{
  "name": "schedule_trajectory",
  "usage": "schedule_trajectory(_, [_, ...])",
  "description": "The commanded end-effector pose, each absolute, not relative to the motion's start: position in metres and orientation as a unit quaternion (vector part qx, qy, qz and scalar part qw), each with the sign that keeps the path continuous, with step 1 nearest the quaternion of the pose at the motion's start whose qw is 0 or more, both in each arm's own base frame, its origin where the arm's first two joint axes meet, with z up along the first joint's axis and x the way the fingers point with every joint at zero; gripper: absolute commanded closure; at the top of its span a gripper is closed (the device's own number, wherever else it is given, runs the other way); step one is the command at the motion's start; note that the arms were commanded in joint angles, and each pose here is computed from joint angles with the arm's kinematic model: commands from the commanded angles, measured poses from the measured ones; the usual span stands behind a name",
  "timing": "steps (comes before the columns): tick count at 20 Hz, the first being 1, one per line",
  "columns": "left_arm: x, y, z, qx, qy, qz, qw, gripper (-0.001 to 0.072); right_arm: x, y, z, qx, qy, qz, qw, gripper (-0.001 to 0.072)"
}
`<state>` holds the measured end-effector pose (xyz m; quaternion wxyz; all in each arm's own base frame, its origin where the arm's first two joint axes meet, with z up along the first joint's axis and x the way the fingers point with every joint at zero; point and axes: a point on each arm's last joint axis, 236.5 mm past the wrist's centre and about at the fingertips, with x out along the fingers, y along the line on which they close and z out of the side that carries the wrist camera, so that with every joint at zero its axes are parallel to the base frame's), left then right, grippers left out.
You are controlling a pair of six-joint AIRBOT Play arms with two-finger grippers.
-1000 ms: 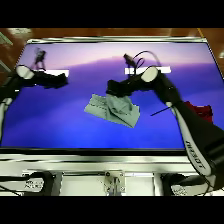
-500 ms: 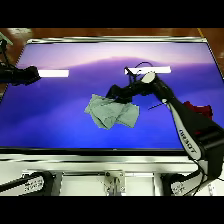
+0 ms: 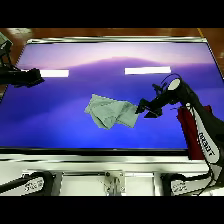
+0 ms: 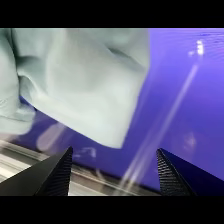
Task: Fold the shirts.
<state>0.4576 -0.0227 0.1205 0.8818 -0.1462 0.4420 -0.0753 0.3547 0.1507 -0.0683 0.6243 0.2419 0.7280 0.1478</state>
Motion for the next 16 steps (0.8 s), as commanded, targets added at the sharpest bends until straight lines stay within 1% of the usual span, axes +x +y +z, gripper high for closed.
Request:
schedule_trajectory(1, [0.454, -0.049, 0.120, -0.137, 0.449, -0.101, 0.877, 0.0672, 0.366, 0.169, -0.099, 0.295, 0.690, 0.128, 0.648, 0.0074])
schedule_trajectory(3, [0.452, -0.065, 0.120, -0.130, 0.451, -0.117, 0.875, 0.0673, 0.376, 0.176, -0.110, 0.304, 0.679, 0.121, 0.658, 0.0074])
schedule_trajectory(5, [0.450, -0.077, 0.120, -0.125, 0.453, -0.128, 0.873, 0.0672, 0.387, 0.189, -0.114, 0.337, 0.665, 0.121, 0.655, 0.0075])
schedule_trajectory(6, [0.449, -0.082, 0.120, -0.122, 0.453, -0.133, 0.873, 0.0673, 0.391, 0.197, -0.114, 0.353, 0.658, 0.128, 0.653, 0.0126])
schedule_trajectory(7, [0.449, -0.085, 0.120, -0.121, 0.454, -0.136, 0.872, 0.0672, 0.396, 0.203, -0.110, 0.360, 0.647, 0.142, 0.657, 0.0373])
schedule_trajectory(8, [0.448, -0.088, 0.120, -0.119, 0.454, -0.138, 0.872, 0.0672, 0.402, 0.208, -0.102, 0.358, 0.631, 0.168, 0.668, 0.0658])
schedule_trajectory(9, [0.448, -0.089, 0.121, -0.119, 0.454, -0.140, 0.872, 0.0672, 0.409, 0.213, -0.084, 0.339, 0.608, 0.212, 0.686, 0.0649])
schedule_trajectory(10, [0.448, -0.089, 0.120, -0.119, 0.454, -0.140, 0.872, 0.0672, 0.413, 0.213, -0.058, 0.303, 0.589, 0.260, 0.703, 0.0649])
schedule_trajectory(11, [0.448, -0.089, 0.120, -0.119, 0.454, -0.140, 0.872, 0.0672, 0.415, 0.208, -0.030, 0.267, 0.577, 0.291, 0.715, 0.0650])
schedule_trajectory(12, [0.448, -0.089, 0.120, -0.118, 0.454, -0.140, 0.872, 0.0672, 0.417, 0.192, 0.003, 0.230, 0.572, 0.297, 0.729, 0.0650])
schedule_trajectory(13, [0.449, -0.089, 0.120, -0.119, 0.453, -0.139, 0.872, 0.0672, 0.418, 0.169, 0.032, 0.208, 0.582, 0.271, 0.738, 0.0651])
schedule_trajectory(14, [0.449, -0.089, 0.121, -0.119, 0.451, -0.139, 0.873, 0.0672, 0.417, 0.133, 0.062, 0.189, 0.599, 0.221, 0.747, 0.0651])
schedule_trajectory(16, [0.450, -0.089, 0.121, -0.119, 0.451, -0.139, 0.873, 0.0672, 0.396, 0.056, 0.120, 0.111, 0.626, 0.151, 0.757, 0.0651])
